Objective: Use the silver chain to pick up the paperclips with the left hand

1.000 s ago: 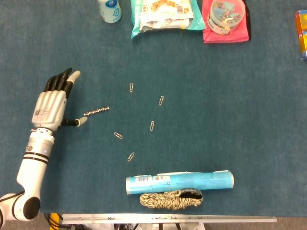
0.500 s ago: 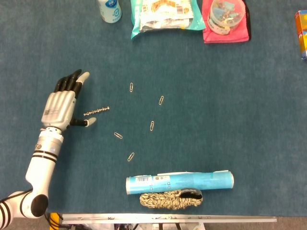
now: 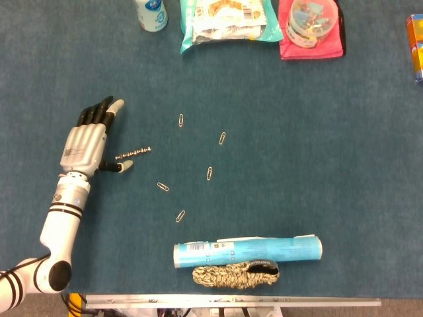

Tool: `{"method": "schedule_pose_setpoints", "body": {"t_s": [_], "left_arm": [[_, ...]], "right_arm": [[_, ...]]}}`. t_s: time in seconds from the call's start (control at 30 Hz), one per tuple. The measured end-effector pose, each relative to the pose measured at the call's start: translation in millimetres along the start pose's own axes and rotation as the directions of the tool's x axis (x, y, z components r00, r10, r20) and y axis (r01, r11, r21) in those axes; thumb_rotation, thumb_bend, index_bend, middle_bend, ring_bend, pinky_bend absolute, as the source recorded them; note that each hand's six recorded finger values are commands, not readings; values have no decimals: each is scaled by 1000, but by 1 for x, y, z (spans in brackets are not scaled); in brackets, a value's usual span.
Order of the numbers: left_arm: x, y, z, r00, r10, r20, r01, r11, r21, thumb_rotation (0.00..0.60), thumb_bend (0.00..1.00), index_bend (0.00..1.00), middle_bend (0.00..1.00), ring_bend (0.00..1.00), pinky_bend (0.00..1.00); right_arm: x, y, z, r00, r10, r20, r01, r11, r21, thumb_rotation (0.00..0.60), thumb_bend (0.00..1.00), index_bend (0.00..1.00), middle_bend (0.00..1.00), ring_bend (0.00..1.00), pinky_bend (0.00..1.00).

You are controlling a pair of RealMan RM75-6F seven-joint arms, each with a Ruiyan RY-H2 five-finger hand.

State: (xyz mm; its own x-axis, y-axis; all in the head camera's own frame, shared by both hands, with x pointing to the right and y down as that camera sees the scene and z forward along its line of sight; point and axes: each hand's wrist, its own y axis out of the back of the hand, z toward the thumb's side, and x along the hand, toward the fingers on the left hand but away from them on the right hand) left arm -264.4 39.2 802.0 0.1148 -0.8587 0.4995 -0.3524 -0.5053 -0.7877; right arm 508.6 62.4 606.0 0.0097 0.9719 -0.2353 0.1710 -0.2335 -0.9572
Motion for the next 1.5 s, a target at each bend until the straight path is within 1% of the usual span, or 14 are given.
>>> {"method": "schedule_pose_setpoints", "body": {"t_s": [0.4,0.53,0.67,0.77,0.9,1.03,1.13,1.2,1.33,1.5], "left_arm": [[13,9,-17,998,29,-47,-28,999,33,600,0,0,0,0,35],[18,14,-21,997,50,-52,-47,997,61,600,0,0,0,0,35],[20,18,-19,997,62,-48,-59,997,56,600,0,0,0,0,36],[18,20,-17,998,55,-38,-54,998,39,600,0,0,0,0,36],[13,21,-13,999,28,-20,-27,1000,14,600,0,17,0,0,36],[9,24,-10,1000,3,3,-3,1000,6,600,0,110,0,0,36],[7,24,-10,1000,-19,10,19,1000,-9,600,0,146,0,0,36],[7,22,-10,999,-40,15,40,999,-20,600,21,160,0,0,36],[6,21,-10,997,-75,23,76,997,-20,600,135,171,0,0,36],[7,19,-10,996,-89,29,90,996,-7,600,227,199,0,0,36]], "right_arm": [[0,-2,-1,1000,-4,9,4,1000,-3,600,0,0,34,31,223],[0,-3,-1,1000,-6,10,6,1000,-6,600,0,0,35,31,223],[0,-2,-1,1000,-9,10,9,1000,-10,600,0,0,37,31,223],[1,0,-1,1000,-15,8,16,1000,-12,600,0,0,42,31,223],[1,1,-2,1000,-23,9,23,1000,-14,600,0,0,45,31,223],[1,1,-2,1000,-22,12,22,1000,-15,600,0,0,47,31,223],[1,1,-2,1000,-22,12,23,1000,-13,600,0,0,47,31,223],[0,1,-2,1000,-24,12,24,1000,-13,600,0,0,48,31,223],[0,2,-2,1000,-27,11,28,1000,-13,600,0,0,50,31,223],[0,1,-2,1000,-27,11,27,1000,-13,600,0,0,54,31,223]]}}
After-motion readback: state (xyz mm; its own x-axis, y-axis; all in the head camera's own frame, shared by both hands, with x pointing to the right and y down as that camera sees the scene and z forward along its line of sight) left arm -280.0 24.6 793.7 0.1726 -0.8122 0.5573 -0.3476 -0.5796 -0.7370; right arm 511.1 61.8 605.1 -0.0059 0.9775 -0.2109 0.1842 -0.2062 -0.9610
